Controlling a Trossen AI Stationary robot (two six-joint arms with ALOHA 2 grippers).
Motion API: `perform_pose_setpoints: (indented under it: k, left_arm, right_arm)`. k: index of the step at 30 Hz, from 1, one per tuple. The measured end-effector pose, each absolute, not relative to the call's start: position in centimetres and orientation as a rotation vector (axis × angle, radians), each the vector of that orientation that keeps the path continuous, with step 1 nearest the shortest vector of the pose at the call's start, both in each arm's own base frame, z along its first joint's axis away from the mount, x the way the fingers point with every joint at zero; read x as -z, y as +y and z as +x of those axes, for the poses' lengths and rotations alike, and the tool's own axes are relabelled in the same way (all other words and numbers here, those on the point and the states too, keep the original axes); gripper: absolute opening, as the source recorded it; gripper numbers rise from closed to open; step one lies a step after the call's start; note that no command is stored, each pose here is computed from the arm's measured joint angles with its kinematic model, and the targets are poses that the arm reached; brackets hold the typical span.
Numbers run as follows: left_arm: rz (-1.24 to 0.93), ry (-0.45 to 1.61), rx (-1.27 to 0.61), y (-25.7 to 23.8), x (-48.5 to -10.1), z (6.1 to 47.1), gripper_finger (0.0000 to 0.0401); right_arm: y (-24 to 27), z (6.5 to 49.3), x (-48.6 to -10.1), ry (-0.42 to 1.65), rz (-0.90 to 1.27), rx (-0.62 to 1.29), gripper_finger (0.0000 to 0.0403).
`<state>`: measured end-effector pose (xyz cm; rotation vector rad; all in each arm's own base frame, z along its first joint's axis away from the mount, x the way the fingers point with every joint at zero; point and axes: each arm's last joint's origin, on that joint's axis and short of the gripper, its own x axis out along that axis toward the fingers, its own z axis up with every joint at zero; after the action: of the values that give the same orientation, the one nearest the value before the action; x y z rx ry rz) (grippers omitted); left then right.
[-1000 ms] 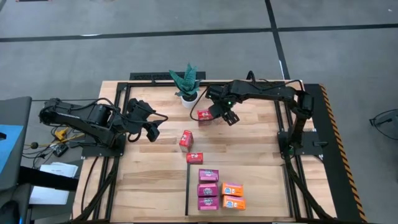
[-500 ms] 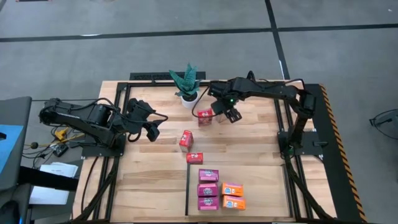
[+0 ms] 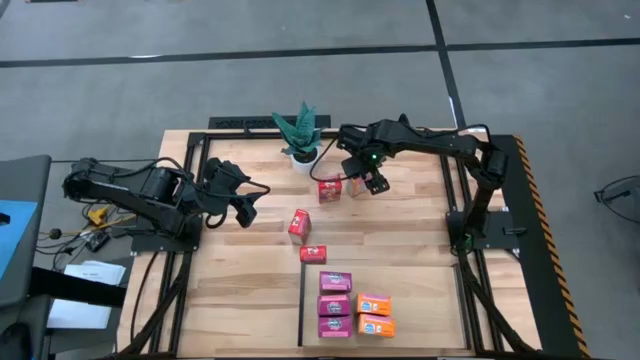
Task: Stack cereal on shelf
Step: Put the orange cereal box on the middle top shelf
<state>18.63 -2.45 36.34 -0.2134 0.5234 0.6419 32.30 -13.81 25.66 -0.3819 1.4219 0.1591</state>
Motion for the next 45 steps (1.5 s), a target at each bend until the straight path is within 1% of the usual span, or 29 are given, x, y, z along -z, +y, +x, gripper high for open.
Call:
perform_pose_setpoints:
  k: [2,5,14,23,37,45]
  left_arm:
    - [-0.213,0.523,-0.642,-2.4,-36.3,18.6,0.0255]
    - [-0.213,0.523,-0.642,-2.4,-36.3,18.6,0.0255]
    - [-0.214,0.523,-0.642,-2.4,-36.3,18.6,0.0255]
    - [-0.209,0.525,-0.641,-2.5,-36.3,18.6,0.0255]
    - [-0.210,0.525,-0.641,-2.4,-36.3,18.6,0.0255]
    - [-0.210,0.525,-0.640,-2.5,-36.3,18.6,0.0255]
  right_arm:
    - [-13.8,32.3,-25.7,1.418,-0.382,-0.159,0.0371]
    - [-14.2,32.2,-25.6,1.419,-0.380,-0.158,0.0369]
    - [-14.2,31.5,-23.2,1.453,-0.344,-0.185,0.0341]
    - [-14.1,31.5,-23.2,1.460,-0.344,-0.180,0.0310]
    - [-13.7,31.6,-23.2,1.475,-0.344,-0.159,0.0254]
    - [-13.7,31.4,-23.2,1.493,-0.332,-0.164,0.0196]
